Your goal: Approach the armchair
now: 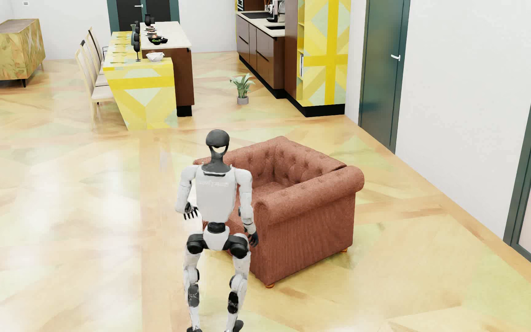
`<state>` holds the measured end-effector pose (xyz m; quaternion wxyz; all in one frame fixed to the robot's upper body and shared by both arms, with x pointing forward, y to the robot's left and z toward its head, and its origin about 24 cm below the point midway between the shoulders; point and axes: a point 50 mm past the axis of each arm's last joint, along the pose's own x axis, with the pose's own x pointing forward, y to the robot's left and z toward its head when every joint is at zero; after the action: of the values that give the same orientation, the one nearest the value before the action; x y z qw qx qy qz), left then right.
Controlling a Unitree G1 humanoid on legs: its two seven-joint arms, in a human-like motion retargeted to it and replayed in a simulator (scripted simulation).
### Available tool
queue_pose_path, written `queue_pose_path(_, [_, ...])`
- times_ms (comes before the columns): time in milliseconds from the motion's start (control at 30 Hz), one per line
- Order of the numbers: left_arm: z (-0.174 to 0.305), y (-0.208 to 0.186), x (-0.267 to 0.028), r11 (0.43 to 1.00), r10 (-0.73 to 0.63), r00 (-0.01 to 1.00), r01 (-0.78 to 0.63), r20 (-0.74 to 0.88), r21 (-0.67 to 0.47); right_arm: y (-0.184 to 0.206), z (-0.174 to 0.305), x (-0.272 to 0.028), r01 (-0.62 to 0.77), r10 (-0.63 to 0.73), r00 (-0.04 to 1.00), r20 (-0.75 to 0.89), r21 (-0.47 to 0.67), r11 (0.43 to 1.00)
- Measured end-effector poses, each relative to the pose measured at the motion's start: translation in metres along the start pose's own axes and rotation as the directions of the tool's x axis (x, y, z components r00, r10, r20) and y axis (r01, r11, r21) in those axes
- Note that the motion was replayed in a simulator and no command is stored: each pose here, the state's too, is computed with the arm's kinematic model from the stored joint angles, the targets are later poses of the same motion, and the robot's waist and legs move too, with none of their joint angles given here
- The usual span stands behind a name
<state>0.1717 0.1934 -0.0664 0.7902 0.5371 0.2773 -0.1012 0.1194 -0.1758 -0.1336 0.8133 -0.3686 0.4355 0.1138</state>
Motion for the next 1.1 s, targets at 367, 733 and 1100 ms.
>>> queue_pose_path(367, [-0.077,-0.162,-0.095,0.729,-0.684,0.608,0.589,-0.402,-0.349,-0.029,-0.029,0.007,0.136,-0.120,0.981,-0.151,0.104,0.985])
queue_pose_path(733, [-0.061,-0.052,0.002,0.964,-0.202,0.912,0.120,-0.356,-0.238,-0.012,-0.043,-0.005,0.114,-0.068,0.976,-0.207,0.218,0.969])
queue_pose_path(1100, [-0.049,-0.031,0.006,0.984,-0.154,0.959,0.127,-0.237,-0.122,-0.017,-0.029,0.003,0.023,-0.025,0.992,-0.127,-0.017,1.000])
